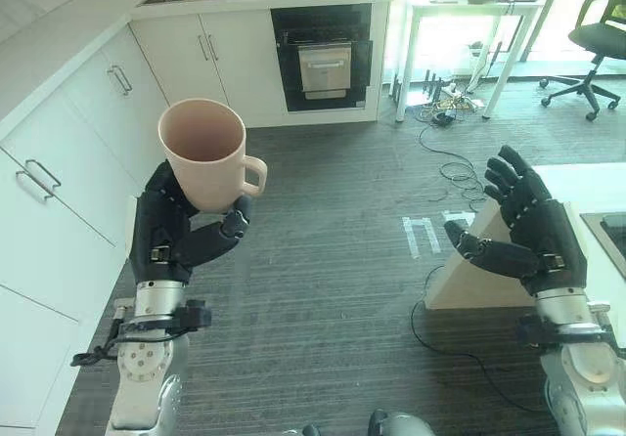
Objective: Place the dishes in the dishwasher.
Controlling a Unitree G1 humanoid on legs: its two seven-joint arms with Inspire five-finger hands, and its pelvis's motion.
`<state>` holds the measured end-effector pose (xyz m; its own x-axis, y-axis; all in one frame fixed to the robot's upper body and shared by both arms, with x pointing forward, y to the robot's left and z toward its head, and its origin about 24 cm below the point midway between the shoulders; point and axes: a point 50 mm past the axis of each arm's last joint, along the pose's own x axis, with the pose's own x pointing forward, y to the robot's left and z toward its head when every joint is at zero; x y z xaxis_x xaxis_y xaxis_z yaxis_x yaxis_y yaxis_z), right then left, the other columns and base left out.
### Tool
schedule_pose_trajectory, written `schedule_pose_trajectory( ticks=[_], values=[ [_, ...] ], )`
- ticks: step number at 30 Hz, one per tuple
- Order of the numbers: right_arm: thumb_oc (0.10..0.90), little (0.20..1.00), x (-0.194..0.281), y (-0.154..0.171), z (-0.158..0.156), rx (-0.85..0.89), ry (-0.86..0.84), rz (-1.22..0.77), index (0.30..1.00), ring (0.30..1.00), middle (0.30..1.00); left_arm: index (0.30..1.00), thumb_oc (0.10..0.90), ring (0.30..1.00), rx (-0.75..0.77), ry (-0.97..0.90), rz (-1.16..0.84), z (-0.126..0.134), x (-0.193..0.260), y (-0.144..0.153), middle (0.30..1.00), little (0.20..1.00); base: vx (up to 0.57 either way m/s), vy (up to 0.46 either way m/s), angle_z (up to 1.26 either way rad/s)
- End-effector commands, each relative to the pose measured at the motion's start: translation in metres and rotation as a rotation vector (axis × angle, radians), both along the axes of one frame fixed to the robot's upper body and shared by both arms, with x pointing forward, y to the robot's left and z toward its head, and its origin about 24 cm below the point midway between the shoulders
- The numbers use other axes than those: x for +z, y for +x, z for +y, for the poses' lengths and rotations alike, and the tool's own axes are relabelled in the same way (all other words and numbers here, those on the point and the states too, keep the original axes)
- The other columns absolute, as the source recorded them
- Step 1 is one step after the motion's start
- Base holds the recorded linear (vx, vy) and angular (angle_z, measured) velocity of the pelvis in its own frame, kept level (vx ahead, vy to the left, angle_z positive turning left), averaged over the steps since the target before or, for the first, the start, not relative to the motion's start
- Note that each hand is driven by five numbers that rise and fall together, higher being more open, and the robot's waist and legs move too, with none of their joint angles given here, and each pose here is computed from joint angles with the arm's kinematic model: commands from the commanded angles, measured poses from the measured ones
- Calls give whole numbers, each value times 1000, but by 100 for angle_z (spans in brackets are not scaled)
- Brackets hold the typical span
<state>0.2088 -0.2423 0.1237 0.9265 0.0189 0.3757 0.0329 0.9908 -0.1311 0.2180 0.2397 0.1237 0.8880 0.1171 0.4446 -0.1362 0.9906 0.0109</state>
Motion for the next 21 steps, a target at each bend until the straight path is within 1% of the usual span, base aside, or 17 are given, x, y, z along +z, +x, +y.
schedule_pose_trajectory(
  ticks=[1,5,8,11,13,16,17,20,21],
  values=[
    [800,900,41,2,10,72,-23,-249,900,900,900,300,400,300,-13,66,-300,1,51,-4,300,300,102,-198,-6],
    [800,900,41,2,9,109,-48,-222,900,900,900,300,400,300,0,44,-295,2,48,-8,300,300,156,-257,-11],
    [800,900,39,5,10,94,-56,-209,900,900,900,300,400,300,-12,49,-267,2,45,-8,300,300,171,38,-27],
    [800,900,38,6,13,105,-63,-203,900,900,900,300,400,300,5,57,-238,5,39,-11,300,300,292,254,2],
    [800,900,37,-1,6,115,-74,-204,900,900,900,300,400,300,27,53,-238,11,34,-18,300,300,529,431,-27],
    [800,900,42,-4,6,131,-57,-214,900,900,900,300,400,300,24,108,-264,6,44,-12,300,300,489,431,-31],
    [800,900,43,-3,8,122,-54,-220,900,900,900,300,400,300,14,116,-267,6,48,-8,300,300,297,261,-21],
    [800,900,43,-3,8,122,-53,-221,900,900,900,300,400,300,14,117,-268,6,48,-7,300,300,156,115,12],
    [800,900,41,0,13,103,-15,-230,900,900,900,300,400,300,-17,136,-259,2,49,-1,300,300,486,379,6]
  ],
)
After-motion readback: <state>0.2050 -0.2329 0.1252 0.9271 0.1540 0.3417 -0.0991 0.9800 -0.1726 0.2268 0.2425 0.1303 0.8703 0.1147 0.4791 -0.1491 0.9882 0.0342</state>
